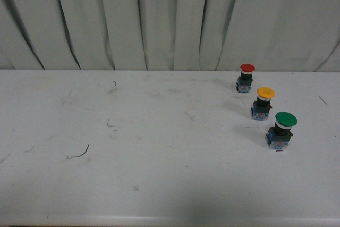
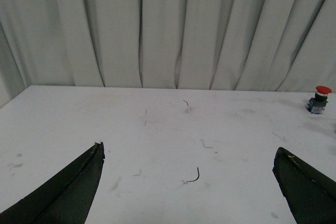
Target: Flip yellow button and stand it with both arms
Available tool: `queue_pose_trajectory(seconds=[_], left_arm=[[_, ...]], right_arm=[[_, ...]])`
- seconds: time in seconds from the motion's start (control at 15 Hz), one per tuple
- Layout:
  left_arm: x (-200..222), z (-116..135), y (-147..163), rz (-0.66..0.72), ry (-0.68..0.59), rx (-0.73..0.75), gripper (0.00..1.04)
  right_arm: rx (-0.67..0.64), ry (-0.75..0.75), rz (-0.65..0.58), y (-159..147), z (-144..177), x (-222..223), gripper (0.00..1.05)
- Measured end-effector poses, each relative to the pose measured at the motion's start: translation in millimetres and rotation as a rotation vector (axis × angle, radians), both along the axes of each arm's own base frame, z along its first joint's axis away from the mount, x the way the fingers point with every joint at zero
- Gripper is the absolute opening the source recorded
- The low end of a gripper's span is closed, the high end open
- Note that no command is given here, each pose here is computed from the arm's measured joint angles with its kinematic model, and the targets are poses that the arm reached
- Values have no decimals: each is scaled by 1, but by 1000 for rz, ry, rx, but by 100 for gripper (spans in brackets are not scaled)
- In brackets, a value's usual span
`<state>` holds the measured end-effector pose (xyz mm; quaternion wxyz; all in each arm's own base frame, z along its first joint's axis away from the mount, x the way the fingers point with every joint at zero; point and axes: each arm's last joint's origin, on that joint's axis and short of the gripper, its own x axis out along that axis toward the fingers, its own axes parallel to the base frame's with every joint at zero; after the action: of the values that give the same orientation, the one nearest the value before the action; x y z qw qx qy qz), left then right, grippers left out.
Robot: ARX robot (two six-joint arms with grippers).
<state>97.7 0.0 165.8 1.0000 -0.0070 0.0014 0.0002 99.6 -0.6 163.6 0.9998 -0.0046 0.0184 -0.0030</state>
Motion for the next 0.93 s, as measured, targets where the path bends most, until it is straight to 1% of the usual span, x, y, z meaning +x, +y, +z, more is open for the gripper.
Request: queue_pose_trajectory(seconds=[0.07, 0.13, 0.4, 0.47, 0.73, 0.93], left_arm=[[0, 0, 0, -1, 1, 0, 98], [0, 0, 0, 0, -2, 0, 98], [0, 0, 0, 0, 0, 0, 98], [0, 0, 0, 0, 0, 0, 98], [0, 0, 0, 0, 0, 0, 98], [0, 0, 0, 0, 0, 0, 98]], right_arm=[[0, -62, 1, 0, 5, -2, 2], [1, -37, 0, 0, 3, -2, 2], [1, -42, 0, 0, 3, -2, 2], [1, -41, 0, 0, 3, -2, 8], [1, -42, 0, 0, 3, -2, 56], [1, -42, 0, 0, 3, -2, 94]])
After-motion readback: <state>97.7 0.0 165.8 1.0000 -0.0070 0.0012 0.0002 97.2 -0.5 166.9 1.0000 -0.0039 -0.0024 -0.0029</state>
